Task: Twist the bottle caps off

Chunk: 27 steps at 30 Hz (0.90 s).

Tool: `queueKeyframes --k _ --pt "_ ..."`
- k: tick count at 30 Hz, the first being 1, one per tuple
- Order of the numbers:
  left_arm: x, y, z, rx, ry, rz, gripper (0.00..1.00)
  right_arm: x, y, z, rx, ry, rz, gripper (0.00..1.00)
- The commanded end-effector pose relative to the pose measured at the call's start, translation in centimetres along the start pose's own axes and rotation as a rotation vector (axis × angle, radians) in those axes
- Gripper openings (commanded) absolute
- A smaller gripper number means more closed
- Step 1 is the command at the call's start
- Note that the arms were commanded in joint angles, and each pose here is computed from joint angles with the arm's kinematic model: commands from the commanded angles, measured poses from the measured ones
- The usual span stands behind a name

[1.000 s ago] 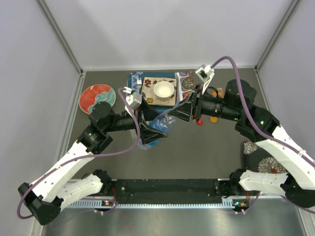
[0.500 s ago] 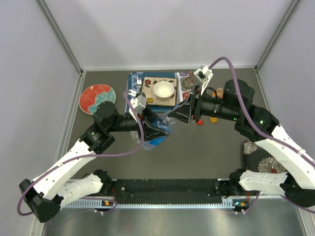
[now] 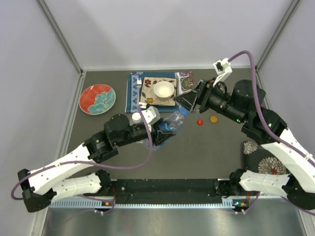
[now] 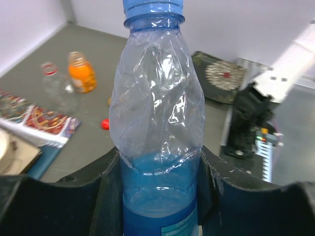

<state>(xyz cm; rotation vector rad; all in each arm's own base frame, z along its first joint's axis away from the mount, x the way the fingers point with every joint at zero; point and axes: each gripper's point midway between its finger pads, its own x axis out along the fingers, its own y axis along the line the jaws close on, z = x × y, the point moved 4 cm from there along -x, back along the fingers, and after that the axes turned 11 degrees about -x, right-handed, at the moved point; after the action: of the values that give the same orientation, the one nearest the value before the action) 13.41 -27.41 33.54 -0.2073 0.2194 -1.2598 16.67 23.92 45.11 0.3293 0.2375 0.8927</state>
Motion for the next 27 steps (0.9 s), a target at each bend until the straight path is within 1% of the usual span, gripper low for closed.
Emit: queueKeyframes --k 1,3,7,14,20,22,25,26,27 --pt "-1.2 3.1 3.2 0.098 -0.158 0.324 0.29 0.0 -0.7 2.2 0.078 -0.098 -0.102 0.66" --pt "-1.4 3.2 3.4 0.110 -0.183 0.364 0.29 0.3 -0.9 1.9 0.087 -0.086 -0.119 0.65" --pt "-1.7 3.3 3.4 0.123 -0.189 0.391 0.28 0.8 -1.2 1.1 0.090 -0.054 -0.136 0.64" --pt "-1.4 2.9 3.2 0.127 -0.181 0.372 0.29 1.9 -1.1 0.3 0.089 -0.012 -0.123 0.64" --pt "-1.3 2.7 3.0 0.130 -0.175 0.363 0.29 2.2 -1.0 0.2 0.084 -0.009 -0.117 0.63" --pt "-1.3 2.7 3.0 0.130 -0.174 0.360 0.29 2.4 -1.1 0.2 0.080 -0.008 -0.115 0.60" --pt "-1.2 2.7 2.9 0.130 -0.171 0.357 0.29 2.8 -0.9 -0.2 0.079 0.005 -0.098 0.51" --pt "-1.2 2.7 2.9 0.129 -0.171 0.356 0.29 2.9 -0.9 -0.3 0.079 0.011 -0.093 0.46" --pt "-1.1 2.7 2.8 0.129 -0.166 0.355 0.29 3.0 -0.9 -0.5 0.081 0.014 -0.089 0.39"
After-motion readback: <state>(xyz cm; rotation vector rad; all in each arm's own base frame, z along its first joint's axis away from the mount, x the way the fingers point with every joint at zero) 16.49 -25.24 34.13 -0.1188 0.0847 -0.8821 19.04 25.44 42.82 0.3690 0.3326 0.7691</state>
